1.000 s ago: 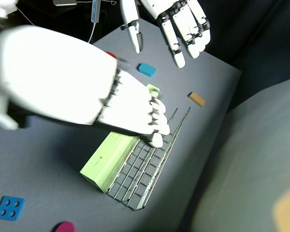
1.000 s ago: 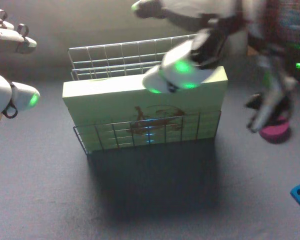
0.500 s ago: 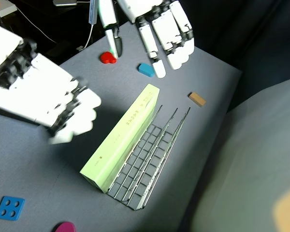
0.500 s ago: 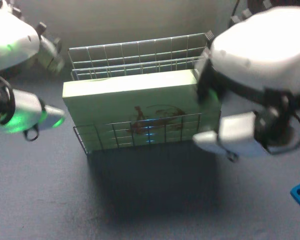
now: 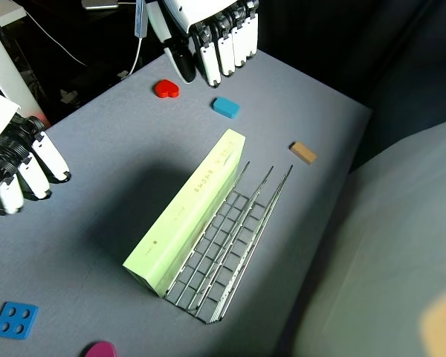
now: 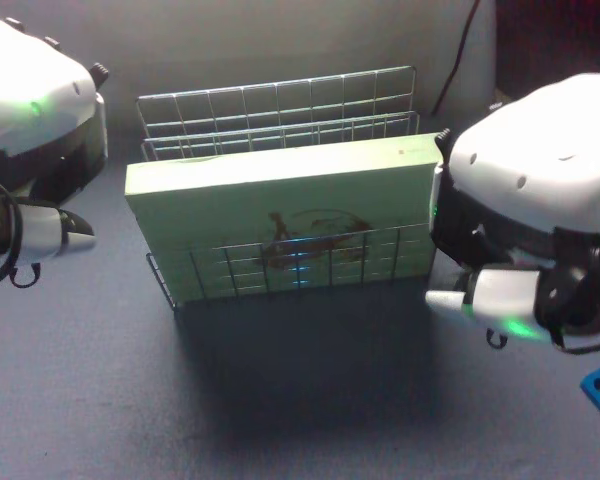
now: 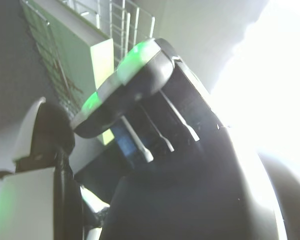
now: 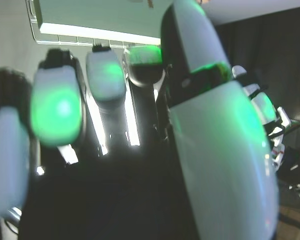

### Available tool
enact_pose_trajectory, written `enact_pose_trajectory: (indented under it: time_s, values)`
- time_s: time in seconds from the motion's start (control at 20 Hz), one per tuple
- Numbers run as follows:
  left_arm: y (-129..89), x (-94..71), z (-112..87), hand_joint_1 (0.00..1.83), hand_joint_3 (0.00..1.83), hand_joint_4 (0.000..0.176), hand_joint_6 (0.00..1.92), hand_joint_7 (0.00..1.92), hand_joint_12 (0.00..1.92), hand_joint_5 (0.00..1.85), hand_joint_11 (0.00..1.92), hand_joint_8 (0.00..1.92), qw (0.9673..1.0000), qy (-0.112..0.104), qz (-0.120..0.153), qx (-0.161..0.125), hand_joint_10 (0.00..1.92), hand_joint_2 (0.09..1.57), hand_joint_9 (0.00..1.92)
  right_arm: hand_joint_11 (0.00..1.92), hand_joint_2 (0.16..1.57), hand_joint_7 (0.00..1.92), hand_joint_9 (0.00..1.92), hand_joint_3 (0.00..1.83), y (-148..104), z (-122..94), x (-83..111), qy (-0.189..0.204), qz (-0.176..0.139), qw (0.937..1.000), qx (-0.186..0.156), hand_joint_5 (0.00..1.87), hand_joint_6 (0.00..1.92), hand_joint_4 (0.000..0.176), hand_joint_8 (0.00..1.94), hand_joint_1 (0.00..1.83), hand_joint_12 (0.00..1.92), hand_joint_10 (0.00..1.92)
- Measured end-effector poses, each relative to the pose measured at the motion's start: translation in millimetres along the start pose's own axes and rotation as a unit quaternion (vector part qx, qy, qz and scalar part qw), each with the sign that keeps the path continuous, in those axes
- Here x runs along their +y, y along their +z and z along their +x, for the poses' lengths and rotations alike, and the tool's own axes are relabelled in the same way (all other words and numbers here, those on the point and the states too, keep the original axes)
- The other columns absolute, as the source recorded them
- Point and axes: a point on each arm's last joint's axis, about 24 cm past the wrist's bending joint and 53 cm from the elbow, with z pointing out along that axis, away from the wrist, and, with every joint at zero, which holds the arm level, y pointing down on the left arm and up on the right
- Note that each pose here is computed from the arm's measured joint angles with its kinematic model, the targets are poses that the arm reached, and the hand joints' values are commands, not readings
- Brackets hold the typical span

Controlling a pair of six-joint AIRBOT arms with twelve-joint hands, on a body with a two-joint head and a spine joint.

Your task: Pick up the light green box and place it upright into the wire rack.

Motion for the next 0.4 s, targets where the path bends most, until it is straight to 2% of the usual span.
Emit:
enact_pose_trajectory:
  time_s: [0.15, 0.3, 0.4]
  values:
    - [-0.5, -3.2, 4.1, 1.03, 0.0, 0.0, 1.92, 1.35, 1.92, 1.22, 1.43, 1.92, 1.0, -0.002, 0.004, 0.005, 1.92, 1.24, 1.35, 1.88, 1.4, 1.46, 1.67, 0.01, 0.7, 1.3, -4.1, -0.014, 0.0, 0.9999, -0.007, 1.32, 1.92, 0.176, 1.94, 0.87, 1.92, 1.92]
    - [-0.7, -3.6, 3.6, 1.03, 0.0, 0.0, 1.92, 1.35, 1.92, 1.22, 1.43, 1.92, 1.0, -0.002, 0.004, 0.004, 1.92, 1.24, 1.35, 1.88, 1.4, 1.46, 1.66, 0.0, -0.3, -8.2, -6.0, -0.022, -0.002, 0.9994, -0.026, 1.33, 1.92, 0.176, 1.94, 0.88, 1.92, 1.92]
    - [-1.3, -4.8, 4.2, 1.03, 0.0, 0.0, 1.92, 1.35, 1.92, 1.21, 1.43, 1.92, 1.0, -0.004, 0.005, 0.004, 1.92, 1.24, 1.35, 1.88, 1.4, 1.46, 1.66, 0.0, -0.4, -6.8, -5.7, -0.019, -0.004, 0.9995, -0.024, 1.33, 1.92, 0.176, 1.94, 0.88, 1.92, 1.92]
